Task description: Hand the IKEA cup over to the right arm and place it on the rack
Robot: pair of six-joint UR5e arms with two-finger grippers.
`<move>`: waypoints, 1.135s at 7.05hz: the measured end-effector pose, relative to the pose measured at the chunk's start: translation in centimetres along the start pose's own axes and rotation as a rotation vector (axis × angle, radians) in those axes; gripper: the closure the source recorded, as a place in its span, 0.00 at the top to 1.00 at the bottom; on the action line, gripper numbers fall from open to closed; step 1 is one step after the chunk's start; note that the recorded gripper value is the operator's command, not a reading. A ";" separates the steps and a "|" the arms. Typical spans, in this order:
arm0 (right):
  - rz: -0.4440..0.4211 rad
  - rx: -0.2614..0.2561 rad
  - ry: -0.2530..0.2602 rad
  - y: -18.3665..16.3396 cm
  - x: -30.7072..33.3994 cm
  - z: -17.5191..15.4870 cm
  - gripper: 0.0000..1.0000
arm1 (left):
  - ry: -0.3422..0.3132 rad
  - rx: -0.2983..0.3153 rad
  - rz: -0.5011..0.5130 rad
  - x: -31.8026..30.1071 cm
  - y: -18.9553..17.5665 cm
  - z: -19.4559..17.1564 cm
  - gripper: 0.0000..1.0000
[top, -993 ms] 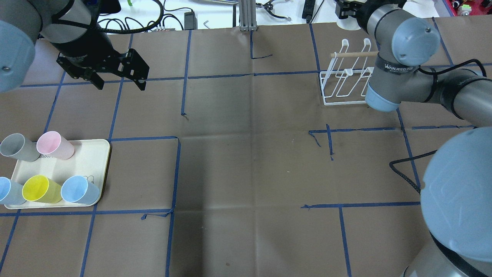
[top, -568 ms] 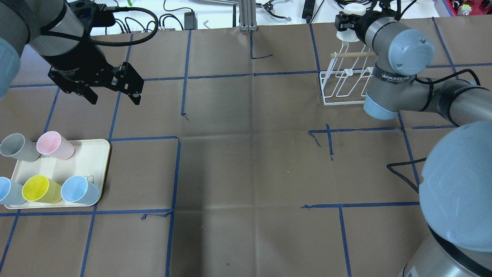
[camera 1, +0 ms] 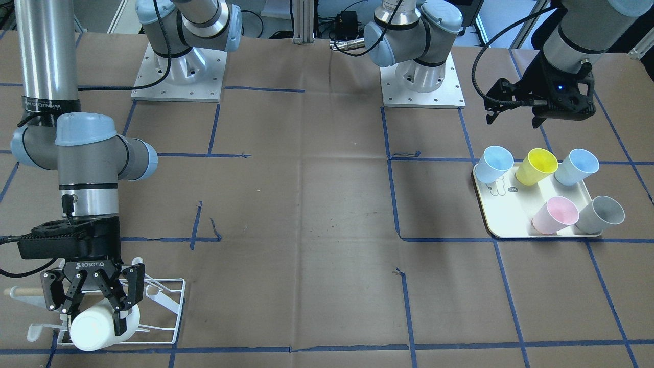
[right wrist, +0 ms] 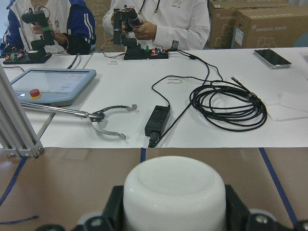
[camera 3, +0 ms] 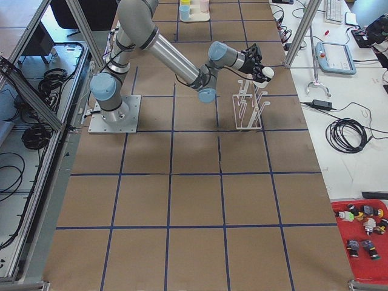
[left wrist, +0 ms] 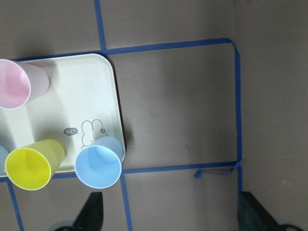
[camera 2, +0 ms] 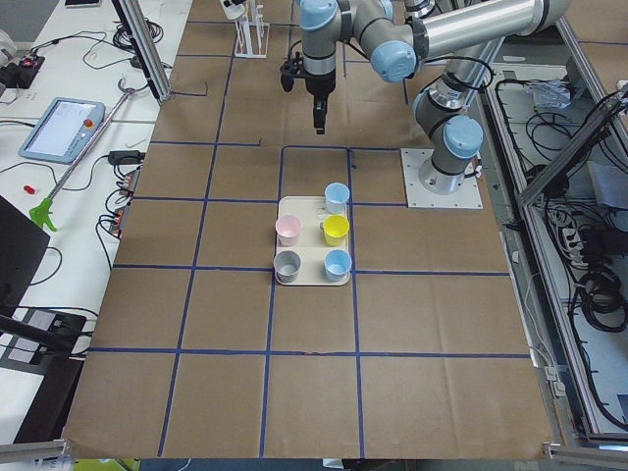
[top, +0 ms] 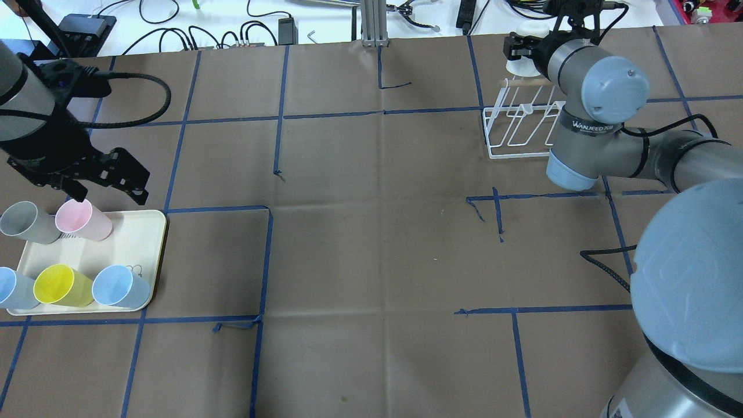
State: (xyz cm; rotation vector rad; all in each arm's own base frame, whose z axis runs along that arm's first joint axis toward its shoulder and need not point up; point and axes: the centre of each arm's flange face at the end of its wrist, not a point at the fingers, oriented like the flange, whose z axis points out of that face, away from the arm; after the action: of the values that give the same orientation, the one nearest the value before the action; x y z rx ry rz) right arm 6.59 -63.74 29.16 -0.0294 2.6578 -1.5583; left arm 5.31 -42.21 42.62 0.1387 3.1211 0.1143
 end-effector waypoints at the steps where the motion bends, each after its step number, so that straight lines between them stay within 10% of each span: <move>1: 0.005 -0.003 0.001 0.1 0.0 0.1 1.00 | 0.009 -0.004 -0.010 -2.2 1.5 1.8 0.97; 8: -0.004 0.067 -0.005 -3.8 -1.0 -3.4 1.00 | -0.013 0.095 -0.041 -1.5 4.6 15.0 0.97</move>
State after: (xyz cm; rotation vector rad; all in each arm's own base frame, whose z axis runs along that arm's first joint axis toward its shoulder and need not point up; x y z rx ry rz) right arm 7.37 -62.55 34.14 -0.0356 2.6016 -1.6448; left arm 7.52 -36.65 27.98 0.0767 3.1153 -0.0348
